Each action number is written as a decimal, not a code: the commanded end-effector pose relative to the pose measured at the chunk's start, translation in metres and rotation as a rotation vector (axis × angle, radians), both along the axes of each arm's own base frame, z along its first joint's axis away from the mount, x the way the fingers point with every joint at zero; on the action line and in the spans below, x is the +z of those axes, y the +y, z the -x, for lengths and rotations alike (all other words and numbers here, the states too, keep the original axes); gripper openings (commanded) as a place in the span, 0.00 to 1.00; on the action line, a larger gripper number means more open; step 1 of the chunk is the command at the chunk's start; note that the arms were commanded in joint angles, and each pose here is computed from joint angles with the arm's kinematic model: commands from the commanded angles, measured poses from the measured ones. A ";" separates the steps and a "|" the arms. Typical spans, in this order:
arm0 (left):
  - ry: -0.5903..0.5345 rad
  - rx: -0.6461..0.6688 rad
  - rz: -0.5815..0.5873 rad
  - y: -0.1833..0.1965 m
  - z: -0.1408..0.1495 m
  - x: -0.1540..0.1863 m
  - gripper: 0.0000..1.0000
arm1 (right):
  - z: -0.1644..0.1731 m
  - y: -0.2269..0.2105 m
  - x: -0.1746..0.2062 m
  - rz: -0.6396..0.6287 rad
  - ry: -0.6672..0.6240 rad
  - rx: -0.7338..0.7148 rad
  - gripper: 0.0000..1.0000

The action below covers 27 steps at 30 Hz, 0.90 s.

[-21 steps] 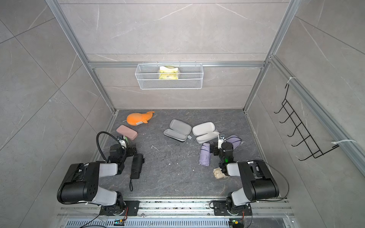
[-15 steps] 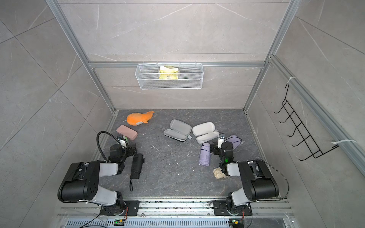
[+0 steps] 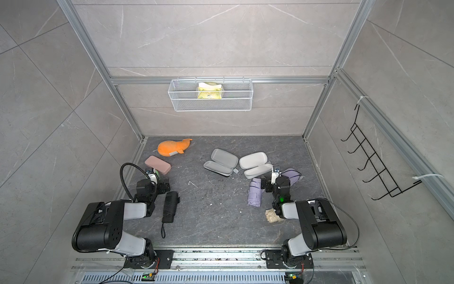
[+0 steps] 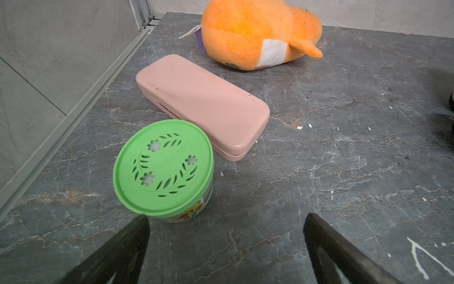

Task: Put umbrellas into zippered umbrella sleeves
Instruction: Pick up the umbrella from the center of the board.

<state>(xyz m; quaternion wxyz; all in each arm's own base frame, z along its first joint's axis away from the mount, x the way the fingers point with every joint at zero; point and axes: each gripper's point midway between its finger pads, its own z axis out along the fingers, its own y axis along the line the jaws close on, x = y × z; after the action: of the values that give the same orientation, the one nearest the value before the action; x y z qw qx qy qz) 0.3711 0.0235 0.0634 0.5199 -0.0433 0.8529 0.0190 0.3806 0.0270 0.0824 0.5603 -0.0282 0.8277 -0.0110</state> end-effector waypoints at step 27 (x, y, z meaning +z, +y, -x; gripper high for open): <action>0.156 0.172 0.166 -0.047 0.063 0.140 0.99 | 0.051 0.060 0.106 -0.279 0.438 -0.108 0.83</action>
<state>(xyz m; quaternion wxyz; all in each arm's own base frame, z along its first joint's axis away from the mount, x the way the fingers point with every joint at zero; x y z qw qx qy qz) 0.3383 -0.0165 0.2335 0.5283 -0.1569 0.8339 0.0302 0.3516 0.0754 0.1622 0.3518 0.0970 0.9291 0.0598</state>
